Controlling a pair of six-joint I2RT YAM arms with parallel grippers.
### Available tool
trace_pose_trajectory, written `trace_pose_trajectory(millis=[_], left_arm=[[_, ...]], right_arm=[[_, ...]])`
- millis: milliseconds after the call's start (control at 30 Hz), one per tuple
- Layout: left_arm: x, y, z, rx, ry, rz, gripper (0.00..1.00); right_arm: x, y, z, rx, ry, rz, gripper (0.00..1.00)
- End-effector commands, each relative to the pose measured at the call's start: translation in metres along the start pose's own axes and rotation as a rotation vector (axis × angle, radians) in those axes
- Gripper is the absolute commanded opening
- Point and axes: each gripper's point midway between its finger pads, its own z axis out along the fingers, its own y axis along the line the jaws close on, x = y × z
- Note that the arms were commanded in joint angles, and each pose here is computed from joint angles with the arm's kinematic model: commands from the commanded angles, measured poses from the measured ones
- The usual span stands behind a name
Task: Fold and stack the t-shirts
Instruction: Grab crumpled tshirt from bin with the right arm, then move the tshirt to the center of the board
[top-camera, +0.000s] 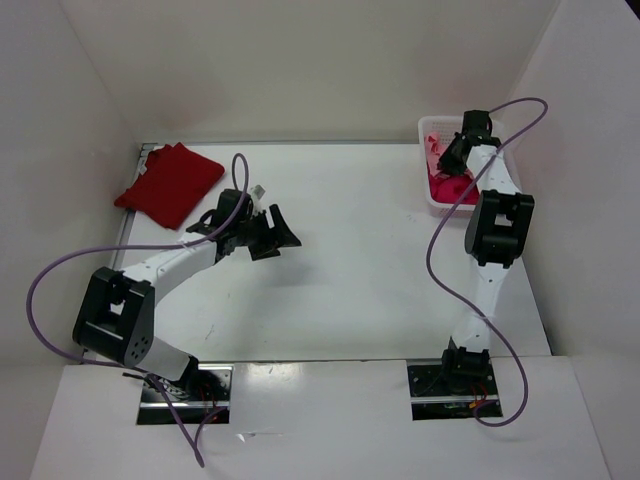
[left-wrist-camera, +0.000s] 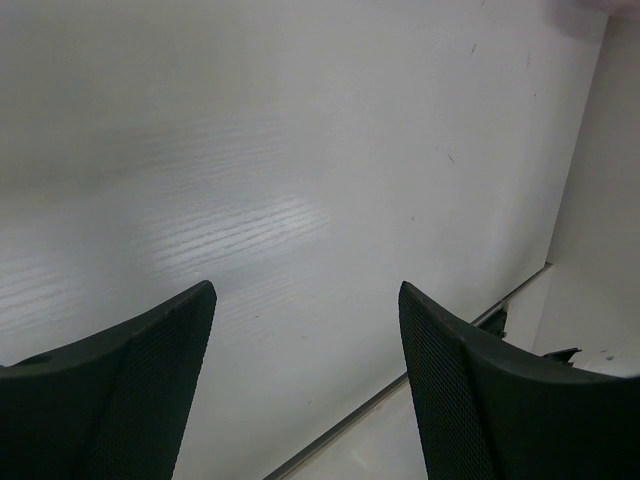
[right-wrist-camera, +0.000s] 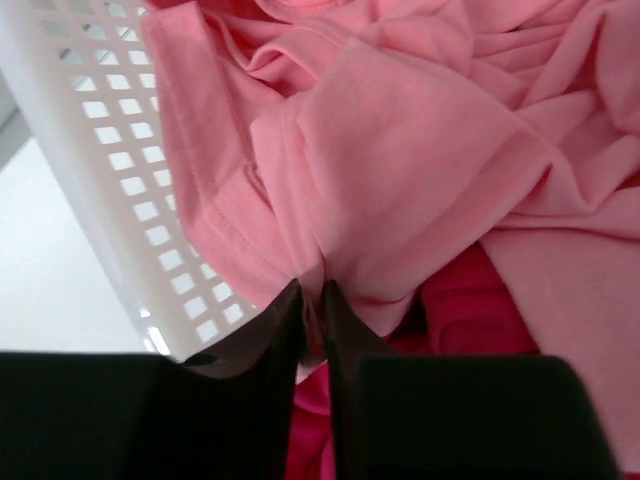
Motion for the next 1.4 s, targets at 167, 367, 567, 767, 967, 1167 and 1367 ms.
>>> trace_pose_trajectory(millis=[167,367,567,767,967,1167,1367], left_arm=[[-0.006,-0.009,-0.007,0.028,-0.033,0.009,0.81],[-0.016,-0.02,-0.005,0.058,-0.047,0.022,0.81],[-0.047,-0.051,-0.013,0.099,-0.094,0.092,0.81],[-0.082,-0.048,-0.025,0.097,-0.168,0.04,0.81],[-0.102,-0.02,-0.033,0.061,-0.24,-0.074,0.81],[-0.116,0.013,-0.052,0.031,-0.296,-0.157,0.84],[-0.132,0.067,-0.085,-0.017,-0.381,-0.287,0.84]], right_arm=[[-0.045,0.042,-0.057,-0.143,-0.141,0.039,0.0],[-0.077,0.056,-0.149,-0.194,-0.292,0.037,0.0],[-0.101,0.099,-0.283,-0.421,-0.461,0.067,0.0],[-0.067,0.208,-0.479,-1.004,-0.481,-0.094,0.0],[0.011,0.284,-0.636,-1.561,-0.362,-0.304,0.0],[0.031,0.288,-0.701,-1.777,-0.372,-0.379,0.0],[0.048,0.303,-0.548,-1.494,-0.206,-0.332,0.0]])
